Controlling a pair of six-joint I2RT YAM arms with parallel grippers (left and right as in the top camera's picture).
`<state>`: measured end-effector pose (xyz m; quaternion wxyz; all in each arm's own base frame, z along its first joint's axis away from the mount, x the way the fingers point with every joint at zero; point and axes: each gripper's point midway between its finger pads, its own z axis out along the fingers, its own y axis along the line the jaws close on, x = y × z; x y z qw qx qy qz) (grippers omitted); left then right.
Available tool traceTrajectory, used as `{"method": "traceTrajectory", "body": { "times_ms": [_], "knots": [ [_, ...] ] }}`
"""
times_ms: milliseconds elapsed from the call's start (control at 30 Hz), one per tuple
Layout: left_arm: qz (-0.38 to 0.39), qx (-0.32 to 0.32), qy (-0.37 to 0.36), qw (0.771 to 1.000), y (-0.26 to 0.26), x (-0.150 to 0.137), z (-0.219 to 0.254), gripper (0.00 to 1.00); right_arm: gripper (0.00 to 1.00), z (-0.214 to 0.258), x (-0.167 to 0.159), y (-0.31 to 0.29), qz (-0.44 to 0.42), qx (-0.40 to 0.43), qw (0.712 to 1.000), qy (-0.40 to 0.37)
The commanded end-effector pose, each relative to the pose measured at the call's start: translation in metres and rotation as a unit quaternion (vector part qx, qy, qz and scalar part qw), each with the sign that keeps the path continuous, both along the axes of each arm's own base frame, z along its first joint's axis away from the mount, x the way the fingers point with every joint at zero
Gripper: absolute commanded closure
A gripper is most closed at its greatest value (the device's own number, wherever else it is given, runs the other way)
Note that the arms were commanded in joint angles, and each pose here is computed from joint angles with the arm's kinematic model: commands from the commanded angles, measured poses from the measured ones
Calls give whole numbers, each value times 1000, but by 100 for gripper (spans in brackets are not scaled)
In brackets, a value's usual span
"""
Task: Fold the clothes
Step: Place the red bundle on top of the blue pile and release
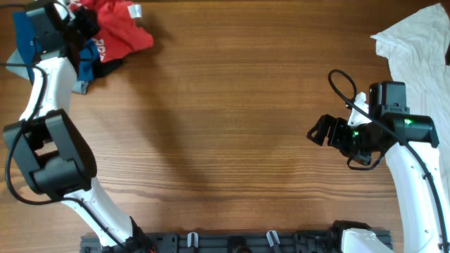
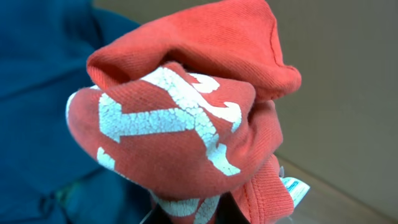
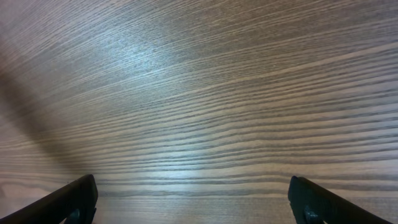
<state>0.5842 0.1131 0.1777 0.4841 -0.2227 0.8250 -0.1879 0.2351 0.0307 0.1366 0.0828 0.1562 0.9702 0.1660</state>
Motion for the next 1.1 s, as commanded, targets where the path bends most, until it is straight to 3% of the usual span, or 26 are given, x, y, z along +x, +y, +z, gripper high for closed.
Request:
{"method": "traceTrajectory", "body": {
  "times_ms": [0, 167, 433, 667, 933, 1000, 1067],
  "knots": [
    [17, -21, -63, 998, 16, -1, 65, 96, 1, -1, -1, 2, -8, 10, 1000, 7],
    [44, -19, -85, 995, 42, -15, 92, 96, 1, -1, -1, 2, -7, 10, 1000, 6],
    [83, -51, -87, 991, 85, -31, 94, 96, 1, -1, 0, 2, -7, 9, 1000, 5],
    [136, -50, -28, 989, 114, -24, 27, 96, 1, -1, -3, 2, -7, 10, 1000, 11],
    [225, -39, 36, 973, 174, -51, -26, 96, 1, -2, -7, 3, -6, 10, 1000, 19],
    [230, -35, 42, 972, 182, -57, -28, 92, 1, -2, -7, 3, -6, 10, 1000, 19],
    [239, -38, 48, 969, 190, -64, -31, 82, 1, -2, -8, 3, -6, 11, 1000, 20]
  ]
}}
